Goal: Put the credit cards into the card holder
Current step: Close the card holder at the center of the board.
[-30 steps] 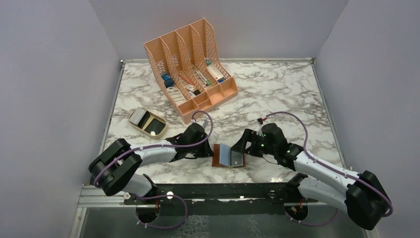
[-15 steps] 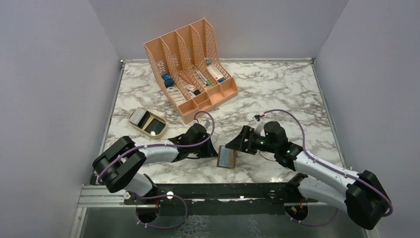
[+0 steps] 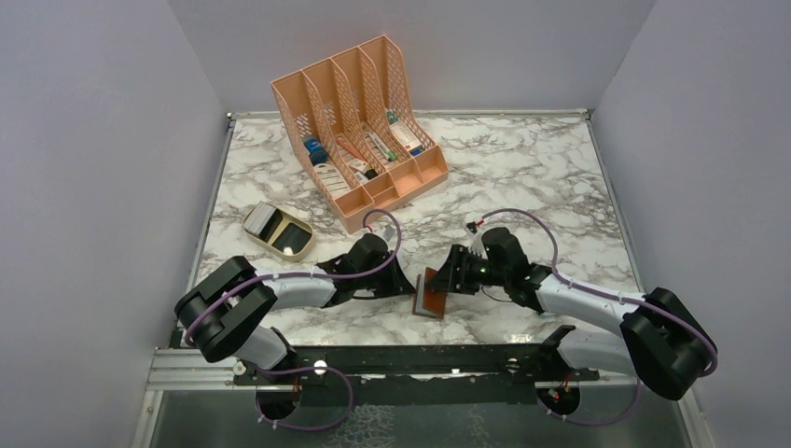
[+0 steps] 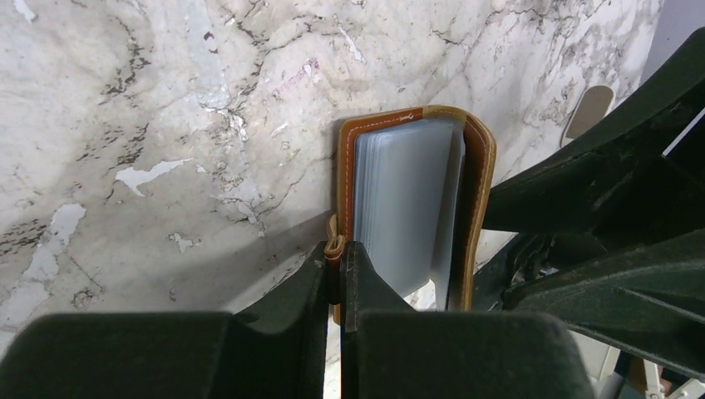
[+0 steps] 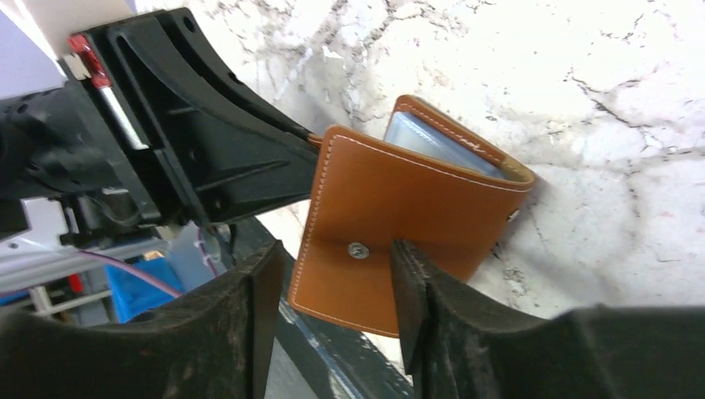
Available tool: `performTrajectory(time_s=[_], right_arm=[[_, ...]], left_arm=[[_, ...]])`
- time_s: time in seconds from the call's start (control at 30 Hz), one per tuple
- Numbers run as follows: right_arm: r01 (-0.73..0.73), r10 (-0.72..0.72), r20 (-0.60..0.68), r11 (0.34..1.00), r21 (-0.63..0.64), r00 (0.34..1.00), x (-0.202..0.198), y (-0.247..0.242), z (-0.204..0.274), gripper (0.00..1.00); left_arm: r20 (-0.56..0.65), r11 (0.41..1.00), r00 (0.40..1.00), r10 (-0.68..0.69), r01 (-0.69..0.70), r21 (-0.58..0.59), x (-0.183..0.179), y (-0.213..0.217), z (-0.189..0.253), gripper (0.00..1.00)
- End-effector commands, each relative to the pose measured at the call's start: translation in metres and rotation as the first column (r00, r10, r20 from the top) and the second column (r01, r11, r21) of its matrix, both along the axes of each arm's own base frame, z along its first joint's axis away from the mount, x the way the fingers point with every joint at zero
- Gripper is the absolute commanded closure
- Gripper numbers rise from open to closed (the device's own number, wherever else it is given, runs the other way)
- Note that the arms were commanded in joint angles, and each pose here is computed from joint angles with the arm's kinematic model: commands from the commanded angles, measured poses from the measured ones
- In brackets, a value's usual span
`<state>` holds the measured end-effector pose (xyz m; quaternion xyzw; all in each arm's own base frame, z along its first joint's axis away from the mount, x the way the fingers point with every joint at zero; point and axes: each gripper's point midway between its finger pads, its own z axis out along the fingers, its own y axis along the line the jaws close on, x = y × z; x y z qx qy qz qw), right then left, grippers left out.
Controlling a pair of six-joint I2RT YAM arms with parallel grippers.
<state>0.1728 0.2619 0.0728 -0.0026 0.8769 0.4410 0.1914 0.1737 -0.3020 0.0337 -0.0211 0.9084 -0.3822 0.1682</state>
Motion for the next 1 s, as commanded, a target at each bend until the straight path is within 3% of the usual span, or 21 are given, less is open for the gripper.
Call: performTrajectory(time_s=[0.0,0.27,0.37,0.43,0.6,0.87,0.97], right_arm=[[-0.01,0.013,0.051,0.998,-0.054,0.999,0.008,-0.001,-0.003,0.55],[-0.018,0.013,-0.018,0.965,-0.261,1.0,0.014,-0.017,-0.033,0.62],[-0.043,0.028,-0.052,0.947,-0.317,0.998,0.012,-0.021,-0.043,0.63],[-0.057,0.034,-0.072,0.94,-0.336,0.997,0.009,-0.023,-0.049,0.65],[-0.072,0.041,-0.096,0.936,-0.344,0.995,0.004,-0.025,-0.056,0.67],[-0.065,0.047,-0.065,0.945,-0.32,0.997,0.004,-0.013,-0.029,0.68],[-0.062,0.048,-0.052,0.947,-0.314,0.997,0.004,-0.007,-0.019,0.68]], left_arm=[[-0.009,0.997,1.0,-0.009,0.008,-0.076,-0.006,-0.007,0.014,0.93],[-0.005,0.992,1.0,0.008,-0.009,-0.124,-0.01,-0.004,0.029,0.83],[0.004,0.991,1.0,0.025,-0.024,-0.133,-0.009,0.0,0.036,0.74],[0.001,0.99,0.999,0.045,-0.045,-0.13,-0.007,0.005,0.037,0.66],[0.029,0.99,0.997,0.072,-0.067,-0.127,-0.003,0.014,0.046,0.59],[0.13,0.986,0.981,0.146,-0.155,0.066,0.018,0.059,0.041,0.6],[0.147,0.988,0.981,0.129,-0.14,0.065,0.024,0.065,0.045,0.64]])
